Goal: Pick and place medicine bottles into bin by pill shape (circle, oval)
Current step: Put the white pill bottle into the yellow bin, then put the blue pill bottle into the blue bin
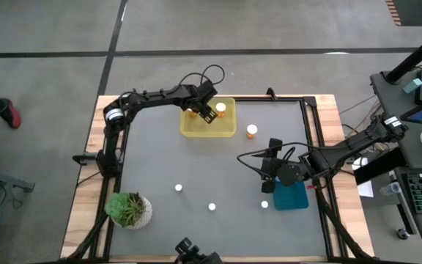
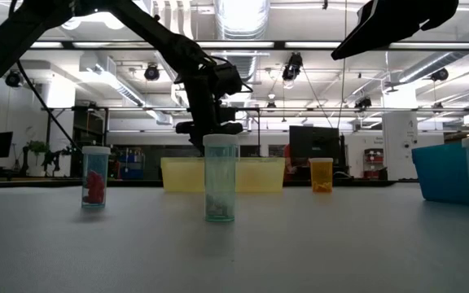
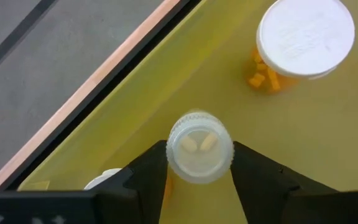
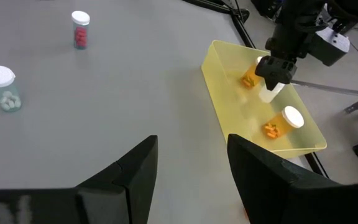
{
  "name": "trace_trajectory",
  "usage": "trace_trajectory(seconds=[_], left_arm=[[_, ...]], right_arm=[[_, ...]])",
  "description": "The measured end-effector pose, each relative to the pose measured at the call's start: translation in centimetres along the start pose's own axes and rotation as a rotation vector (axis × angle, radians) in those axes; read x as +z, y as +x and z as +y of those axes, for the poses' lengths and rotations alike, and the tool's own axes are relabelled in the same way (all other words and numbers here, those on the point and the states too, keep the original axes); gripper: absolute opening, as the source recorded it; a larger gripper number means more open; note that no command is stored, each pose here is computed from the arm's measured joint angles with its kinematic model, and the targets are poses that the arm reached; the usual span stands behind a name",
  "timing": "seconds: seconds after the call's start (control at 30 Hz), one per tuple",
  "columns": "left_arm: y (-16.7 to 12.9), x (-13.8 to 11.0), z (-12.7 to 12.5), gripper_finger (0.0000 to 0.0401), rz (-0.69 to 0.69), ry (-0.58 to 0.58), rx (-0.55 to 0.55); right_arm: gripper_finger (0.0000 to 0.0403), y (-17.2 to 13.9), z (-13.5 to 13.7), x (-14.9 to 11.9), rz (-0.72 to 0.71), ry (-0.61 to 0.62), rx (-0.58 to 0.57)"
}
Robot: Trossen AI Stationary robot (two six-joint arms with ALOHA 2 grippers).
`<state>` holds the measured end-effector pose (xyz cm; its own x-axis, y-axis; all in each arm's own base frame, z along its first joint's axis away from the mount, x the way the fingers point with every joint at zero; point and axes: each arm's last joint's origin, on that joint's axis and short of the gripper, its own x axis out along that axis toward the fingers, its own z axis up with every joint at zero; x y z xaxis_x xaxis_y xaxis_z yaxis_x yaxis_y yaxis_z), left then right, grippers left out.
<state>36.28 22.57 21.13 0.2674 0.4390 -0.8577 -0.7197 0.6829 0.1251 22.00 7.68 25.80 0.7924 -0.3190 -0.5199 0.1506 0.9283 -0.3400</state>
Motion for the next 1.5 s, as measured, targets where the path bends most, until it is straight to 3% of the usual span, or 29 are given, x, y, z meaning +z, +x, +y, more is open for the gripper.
trace_trajectory(seconds=[0.17, 0.43, 0.67, 0.83, 1.03, 1.2, 1.33, 1.5], left_arm=[[0.0, 0.0, 0.0, 0.0179, 0.0, 0.0, 0.0], [-0.9, 0.1, 0.0, 0.0183, -0.003, 0.005, -0.003], [-6.8, 0.4, -1.5, 0.0182, -0.117, 0.049, -0.057], [-11.8, -0.6, -4.9, 0.0182, -0.232, 0.2, -0.14], [-15.9, -3.7, -9.3, 0.0182, -0.317, 0.394, -0.245], [-17.5, -7.3, -11.9, 0.0182, -0.336, 0.522, -0.314], [-18.1, -10.3, -13.1, 0.0182, -0.374, 0.638, -0.361], [-18.3, -13.6, -13.6, 0.0182, -0.437, 0.698, -0.421]], right_arm=[[0.0187, 0.0, 0.0, 0.0, 0.0, 0.0, 0.0], [0.0187, 0.0, 0.0, 0.0, 0.0, 0.004, 0.0], [0.0187, 0.0, 0.0, 0.0, 0.0, 0.032, 0.001], [0.0187, 0.0, 0.0, 0.0, -0.004, 0.06, 0.001], [0.0187, 0.1, 0.1, -0.2, 0.003, 0.127, 0.0], [0.0187, 0.4, 0.3, -1.2, 0.027, 0.231, -0.004], [0.0187, 0.8, 0.5, -2.4, 0.056, 0.3, -0.012], [0.0187, 0.9, 0.7, -2.7, 0.073, 0.349, 0.018]])
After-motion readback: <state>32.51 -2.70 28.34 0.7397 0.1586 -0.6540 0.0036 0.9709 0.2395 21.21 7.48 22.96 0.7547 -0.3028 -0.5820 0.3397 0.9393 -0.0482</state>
